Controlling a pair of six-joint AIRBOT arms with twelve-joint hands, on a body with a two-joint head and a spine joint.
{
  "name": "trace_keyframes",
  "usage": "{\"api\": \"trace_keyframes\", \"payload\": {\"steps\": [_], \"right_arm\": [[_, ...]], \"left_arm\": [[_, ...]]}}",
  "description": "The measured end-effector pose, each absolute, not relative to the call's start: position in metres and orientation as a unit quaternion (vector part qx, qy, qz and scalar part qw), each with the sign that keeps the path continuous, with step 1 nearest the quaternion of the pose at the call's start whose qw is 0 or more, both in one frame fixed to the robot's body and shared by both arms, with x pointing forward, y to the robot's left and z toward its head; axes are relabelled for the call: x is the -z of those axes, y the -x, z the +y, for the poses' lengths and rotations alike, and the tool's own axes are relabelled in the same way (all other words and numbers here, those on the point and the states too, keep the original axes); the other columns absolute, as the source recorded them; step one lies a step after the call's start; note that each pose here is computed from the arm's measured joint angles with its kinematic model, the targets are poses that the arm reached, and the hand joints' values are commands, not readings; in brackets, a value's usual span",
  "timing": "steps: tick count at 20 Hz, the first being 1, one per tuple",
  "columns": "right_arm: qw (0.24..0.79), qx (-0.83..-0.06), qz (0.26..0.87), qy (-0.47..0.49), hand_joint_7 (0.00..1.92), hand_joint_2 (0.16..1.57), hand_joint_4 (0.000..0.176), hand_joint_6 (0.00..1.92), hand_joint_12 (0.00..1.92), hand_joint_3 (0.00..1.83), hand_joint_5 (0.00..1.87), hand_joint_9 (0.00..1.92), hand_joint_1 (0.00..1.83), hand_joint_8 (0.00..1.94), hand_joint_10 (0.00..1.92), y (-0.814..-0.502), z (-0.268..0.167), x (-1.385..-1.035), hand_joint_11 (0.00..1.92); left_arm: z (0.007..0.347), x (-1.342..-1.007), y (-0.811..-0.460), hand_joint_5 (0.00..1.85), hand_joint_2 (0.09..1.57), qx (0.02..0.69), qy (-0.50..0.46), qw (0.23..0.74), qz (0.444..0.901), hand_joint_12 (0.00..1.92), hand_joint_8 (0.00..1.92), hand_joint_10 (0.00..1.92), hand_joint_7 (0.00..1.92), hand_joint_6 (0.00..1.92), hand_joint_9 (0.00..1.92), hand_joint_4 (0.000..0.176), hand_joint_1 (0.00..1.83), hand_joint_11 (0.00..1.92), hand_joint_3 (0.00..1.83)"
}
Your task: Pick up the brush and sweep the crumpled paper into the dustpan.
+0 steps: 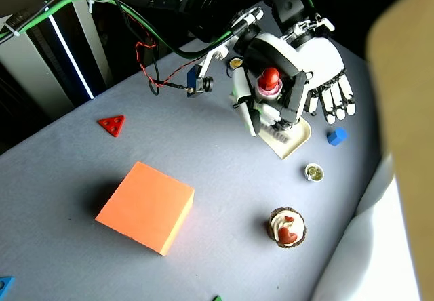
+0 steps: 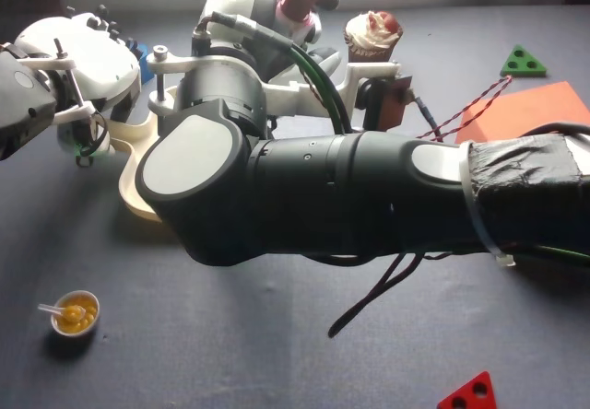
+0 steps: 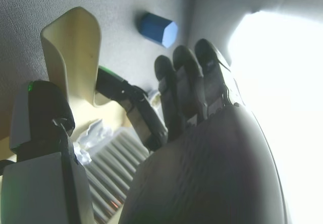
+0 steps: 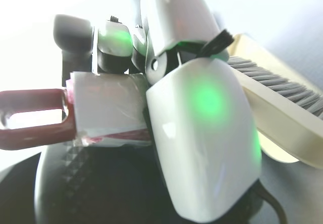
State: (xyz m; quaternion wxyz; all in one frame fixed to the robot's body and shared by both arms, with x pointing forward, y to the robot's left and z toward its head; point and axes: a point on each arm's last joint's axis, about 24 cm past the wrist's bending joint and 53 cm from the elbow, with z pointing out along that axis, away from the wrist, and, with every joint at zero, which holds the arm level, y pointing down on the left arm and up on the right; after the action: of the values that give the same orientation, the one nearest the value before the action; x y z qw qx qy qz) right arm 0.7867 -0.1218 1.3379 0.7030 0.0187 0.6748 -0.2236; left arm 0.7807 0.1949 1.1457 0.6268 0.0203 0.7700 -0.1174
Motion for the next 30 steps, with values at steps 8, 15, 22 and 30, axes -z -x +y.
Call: {"api": "trace_keyframes", "payload": {"steps": [8,15,22,30], "right_arm": [[0.712,0.183,0.676,-0.059,1.20,1.16,0.000,1.92,1.28,0.00,1.14,1.25,1.47,1.94,1.92,-0.784,-0.123,-1.328,0.86],[0.735,0.187,0.649,-0.058,1.15,1.13,0.000,1.92,1.72,0.00,1.13,1.21,1.48,1.94,1.92,-0.773,-0.143,-1.353,0.87],[0.734,0.213,0.644,-0.035,1.14,1.16,0.000,1.92,1.90,0.00,1.09,1.22,1.54,1.94,1.92,-0.766,-0.171,-1.374,1.12],[0.724,0.208,0.658,-0.006,0.98,1.15,0.176,1.92,1.92,0.00,0.97,1.13,1.58,1.94,1.92,-0.746,-0.179,-1.357,1.23]], "left_arm": [[0.193,-1.146,-0.780,0.98,1.12,0.119,-0.020,0.627,0.769,0.31,0.00,0.00,0.38,0.98,0.24,0.082,1.05,0.04,0.00],[0.193,-1.147,-0.780,0.97,1.12,0.119,-0.020,0.628,0.769,0.38,0.00,0.00,0.38,1.00,0.26,0.063,1.05,0.11,0.00],[0.192,-1.151,-0.781,0.97,1.12,0.121,-0.018,0.631,0.766,0.33,0.00,0.00,0.35,1.00,0.22,0.096,1.04,0.01,0.00],[0.188,-1.152,-0.779,0.96,1.13,0.125,-0.019,0.631,0.765,0.36,0.00,0.00,0.35,1.01,0.23,0.058,1.05,0.03,0.00]]}}
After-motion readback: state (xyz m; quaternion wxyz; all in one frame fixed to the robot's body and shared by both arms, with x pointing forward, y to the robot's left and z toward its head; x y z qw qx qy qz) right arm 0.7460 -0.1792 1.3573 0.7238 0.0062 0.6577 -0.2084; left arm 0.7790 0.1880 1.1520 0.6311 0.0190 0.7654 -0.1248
